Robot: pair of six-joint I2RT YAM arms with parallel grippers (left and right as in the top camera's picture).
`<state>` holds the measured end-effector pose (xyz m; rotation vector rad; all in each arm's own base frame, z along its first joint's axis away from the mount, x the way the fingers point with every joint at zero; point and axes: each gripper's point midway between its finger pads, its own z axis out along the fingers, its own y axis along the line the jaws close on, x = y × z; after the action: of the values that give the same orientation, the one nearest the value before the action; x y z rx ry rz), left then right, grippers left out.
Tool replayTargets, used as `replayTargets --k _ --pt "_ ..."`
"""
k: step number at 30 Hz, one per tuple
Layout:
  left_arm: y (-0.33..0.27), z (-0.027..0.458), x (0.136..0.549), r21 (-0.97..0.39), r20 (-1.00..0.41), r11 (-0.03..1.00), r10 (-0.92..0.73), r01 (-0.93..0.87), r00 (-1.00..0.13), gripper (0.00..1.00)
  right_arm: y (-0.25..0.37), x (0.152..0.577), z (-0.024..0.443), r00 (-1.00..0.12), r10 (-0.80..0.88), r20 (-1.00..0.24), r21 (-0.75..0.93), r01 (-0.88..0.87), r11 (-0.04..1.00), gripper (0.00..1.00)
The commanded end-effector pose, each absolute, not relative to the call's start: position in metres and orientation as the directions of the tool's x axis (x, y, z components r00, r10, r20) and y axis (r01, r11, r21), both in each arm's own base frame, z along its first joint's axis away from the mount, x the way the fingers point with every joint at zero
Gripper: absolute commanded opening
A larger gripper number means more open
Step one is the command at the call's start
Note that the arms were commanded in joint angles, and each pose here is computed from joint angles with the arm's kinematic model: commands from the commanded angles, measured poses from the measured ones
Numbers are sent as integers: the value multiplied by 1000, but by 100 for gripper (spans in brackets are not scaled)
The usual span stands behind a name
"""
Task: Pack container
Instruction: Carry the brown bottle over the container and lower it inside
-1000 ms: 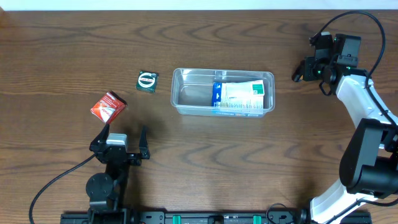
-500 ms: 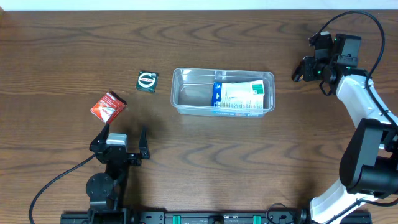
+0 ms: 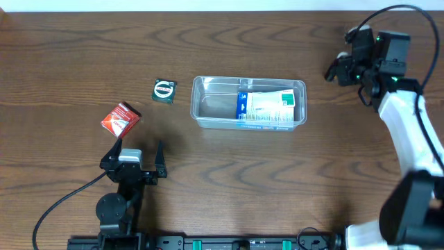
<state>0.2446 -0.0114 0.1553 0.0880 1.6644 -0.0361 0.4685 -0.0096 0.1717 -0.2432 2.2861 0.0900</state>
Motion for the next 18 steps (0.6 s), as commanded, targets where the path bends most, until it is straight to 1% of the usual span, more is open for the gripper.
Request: replayTargets --k 1,5,8,11,15,18 --pt "-13 140 244 20 -990 996 32 91 -139 98 29 454 239 -510 -196 -837 -34 -310 950 17" --pt "-13 140 244 20 -990 996 32 91 -139 98 74 434 275 -418 -238 -877 -52 -409 911 17" --pt "-13 140 244 20 -990 996 32 91 -139 98 110 417 289 -374 -270 -887 -61 -485 872 18" --pt "-13 140 244 20 -990 996 32 91 -139 98 145 401 289 -355 -310 -882 -63 -562 824 18" --pt "-13 140 244 20 -990 996 32 91 -139 98 187 379 276 -345 -384 -856 -69 -661 747 17" --pt "-13 140 244 20 -990 996 32 91 -139 98 205 369 266 -340 -431 -836 -82 -700 710 18"
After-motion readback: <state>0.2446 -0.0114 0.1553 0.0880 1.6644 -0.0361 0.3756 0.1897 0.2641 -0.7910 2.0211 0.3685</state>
